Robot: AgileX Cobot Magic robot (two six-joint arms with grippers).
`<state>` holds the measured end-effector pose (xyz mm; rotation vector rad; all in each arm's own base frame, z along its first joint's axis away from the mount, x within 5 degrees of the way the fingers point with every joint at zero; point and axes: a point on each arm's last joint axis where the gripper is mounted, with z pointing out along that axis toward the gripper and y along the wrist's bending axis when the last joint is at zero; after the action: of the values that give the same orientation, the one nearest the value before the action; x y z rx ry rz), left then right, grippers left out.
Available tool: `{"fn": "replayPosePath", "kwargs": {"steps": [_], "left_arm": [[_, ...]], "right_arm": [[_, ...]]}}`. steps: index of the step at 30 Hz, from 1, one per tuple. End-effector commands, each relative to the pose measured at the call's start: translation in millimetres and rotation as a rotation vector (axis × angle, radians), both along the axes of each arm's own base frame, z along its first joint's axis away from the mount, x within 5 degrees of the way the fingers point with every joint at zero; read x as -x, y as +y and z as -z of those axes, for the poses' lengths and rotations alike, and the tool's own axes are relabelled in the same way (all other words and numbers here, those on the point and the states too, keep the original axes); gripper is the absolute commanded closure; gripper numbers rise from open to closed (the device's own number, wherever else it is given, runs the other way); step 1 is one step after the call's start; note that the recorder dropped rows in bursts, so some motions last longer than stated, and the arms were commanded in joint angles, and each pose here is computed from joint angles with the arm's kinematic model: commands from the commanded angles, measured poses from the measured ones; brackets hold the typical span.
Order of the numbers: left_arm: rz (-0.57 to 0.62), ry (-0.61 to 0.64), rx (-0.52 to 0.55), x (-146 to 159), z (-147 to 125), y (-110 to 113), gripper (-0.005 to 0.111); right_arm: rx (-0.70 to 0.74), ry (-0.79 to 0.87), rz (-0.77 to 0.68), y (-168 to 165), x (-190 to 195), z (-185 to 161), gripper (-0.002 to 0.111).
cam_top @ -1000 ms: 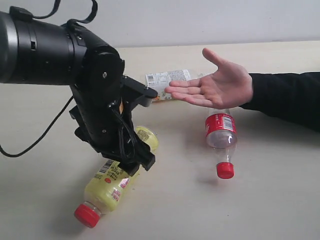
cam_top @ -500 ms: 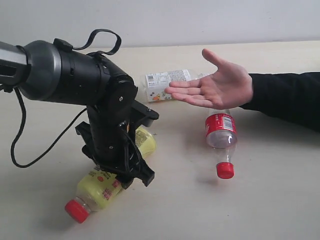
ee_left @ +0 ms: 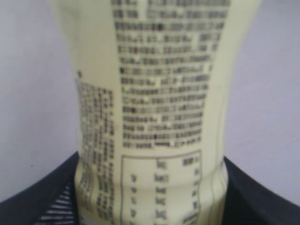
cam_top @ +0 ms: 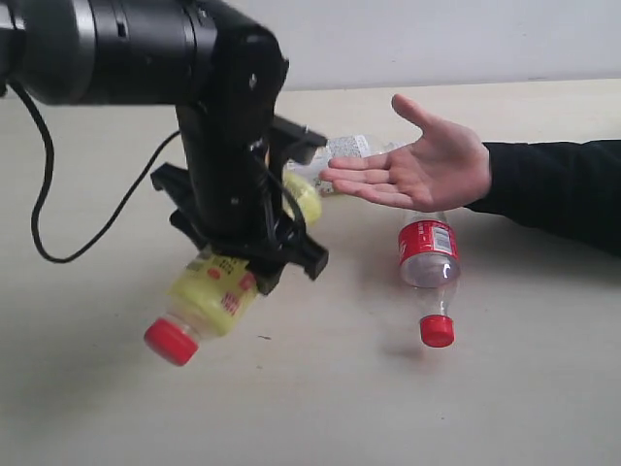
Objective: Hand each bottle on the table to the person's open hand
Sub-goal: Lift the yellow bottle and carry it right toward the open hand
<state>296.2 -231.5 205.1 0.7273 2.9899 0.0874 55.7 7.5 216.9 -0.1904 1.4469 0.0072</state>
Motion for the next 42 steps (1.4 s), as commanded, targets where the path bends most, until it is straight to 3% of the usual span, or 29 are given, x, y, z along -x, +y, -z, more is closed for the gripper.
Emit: {"fn": "replayPosePath", "kwargs": {"steps": [1, 7, 11, 15, 21, 24, 28, 36, 42], "left_arm": [[-0.023, -0.059, 0.07, -4, -49, -8, 0.106], [-0.033, -0.07, 0.26, -5, -85, -24, 0.106], [-0.077, -0.197, 0.429, -18, -97, -39, 0.106], [-0.21, -0.258, 0.532, -34, -87, -51, 0.107], [-0.423, -0.221, 0.593, -46, -64, -61, 0.107], [-0.463, -0.205, 0.684, -50, -62, -69, 0.107], [-0.481, -0.275, 0.838, -56, -71, -80, 0.107], [-0.434, -0.273, 0.846, -50, -72, -86, 0.107], [-0.573, -0.174, 0.879, -56, -71, -77, 0.107]], "right_arm": [[0.001, -0.004, 0.0, 0, 0, 1, 0.108], [0.001, -0.004, 0.0, 0, 0, 1, 0.108], [0.001, -0.004, 0.0, 0, 0, 1, 0.108], [0.001, -0.004, 0.0, 0, 0, 1, 0.108], [0.001, -0.004, 0.0, 0, 0, 1, 0.108], [0.001, -0.004, 0.0, 0, 0, 1, 0.108], [0.001, -0.004, 0.0, 0, 0, 1, 0.108], [0.001, -0.004, 0.0, 0, 0, 1, 0.108], [0.001, -0.004, 0.0, 0, 0, 1, 0.108]]}}
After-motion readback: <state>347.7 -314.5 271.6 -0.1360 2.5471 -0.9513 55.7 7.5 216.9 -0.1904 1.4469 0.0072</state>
